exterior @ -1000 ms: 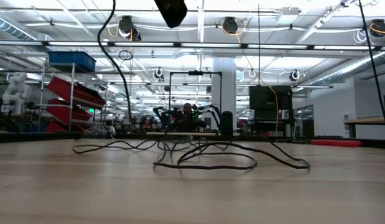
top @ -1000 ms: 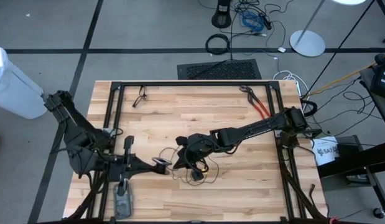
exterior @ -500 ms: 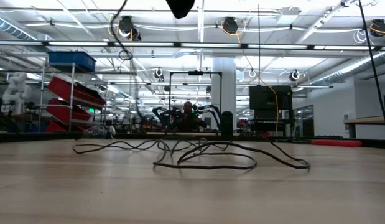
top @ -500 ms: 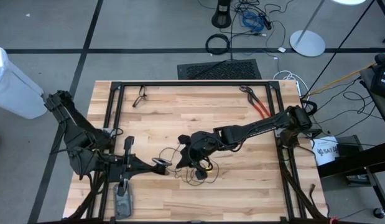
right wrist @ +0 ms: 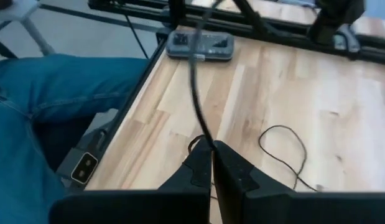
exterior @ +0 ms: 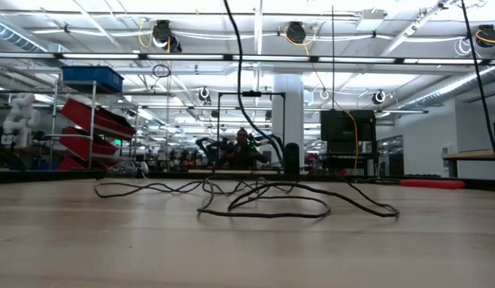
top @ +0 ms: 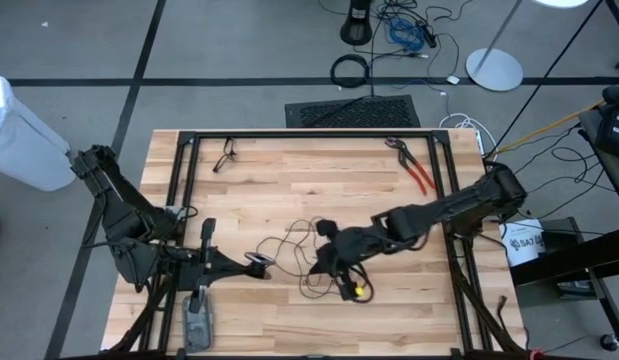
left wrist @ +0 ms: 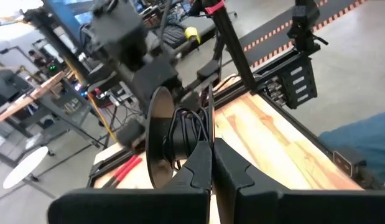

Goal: Coil cords
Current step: Coil the black wire onto the spool

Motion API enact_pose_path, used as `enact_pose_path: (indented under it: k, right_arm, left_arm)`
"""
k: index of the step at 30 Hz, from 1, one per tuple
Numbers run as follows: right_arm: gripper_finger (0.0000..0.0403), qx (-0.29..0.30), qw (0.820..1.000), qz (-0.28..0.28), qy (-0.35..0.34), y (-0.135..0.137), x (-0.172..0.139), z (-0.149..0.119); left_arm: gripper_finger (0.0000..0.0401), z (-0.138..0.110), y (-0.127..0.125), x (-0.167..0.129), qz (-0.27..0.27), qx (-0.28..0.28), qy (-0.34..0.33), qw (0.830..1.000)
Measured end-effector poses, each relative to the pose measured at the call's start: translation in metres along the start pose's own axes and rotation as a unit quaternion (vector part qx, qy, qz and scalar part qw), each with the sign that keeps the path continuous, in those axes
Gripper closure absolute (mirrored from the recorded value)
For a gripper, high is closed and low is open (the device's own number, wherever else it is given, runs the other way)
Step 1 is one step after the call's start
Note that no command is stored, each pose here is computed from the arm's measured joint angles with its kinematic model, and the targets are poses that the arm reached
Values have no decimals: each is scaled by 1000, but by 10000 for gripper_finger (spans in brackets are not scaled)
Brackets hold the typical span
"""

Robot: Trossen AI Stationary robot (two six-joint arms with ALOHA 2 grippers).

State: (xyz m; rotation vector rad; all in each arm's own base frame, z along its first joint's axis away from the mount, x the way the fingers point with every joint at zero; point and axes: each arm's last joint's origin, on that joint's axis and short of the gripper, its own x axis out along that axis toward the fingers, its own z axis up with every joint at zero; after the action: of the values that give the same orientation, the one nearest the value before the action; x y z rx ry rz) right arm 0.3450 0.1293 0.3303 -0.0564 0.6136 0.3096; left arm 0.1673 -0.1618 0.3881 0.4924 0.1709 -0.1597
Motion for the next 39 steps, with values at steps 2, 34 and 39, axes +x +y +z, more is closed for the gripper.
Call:
enact_pose_path:
  k: [2, 34, 39]
  right_arm:
    - [403, -5, 1000, -12, -7, 9, -8, 2]
    - [403, -312, 934, -75, -159, 69, -43, 27]
    - [403, -315, 924, -76, -204, 72, -47, 35]
  left_arm:
    - [399, -1, 2, 1, 15, -5, 5, 1000]
    - [399, -19, 22, 22, -72, -119, 46, 989]
    - [399, -21, 20, 28, -109, -120, 49, 986]
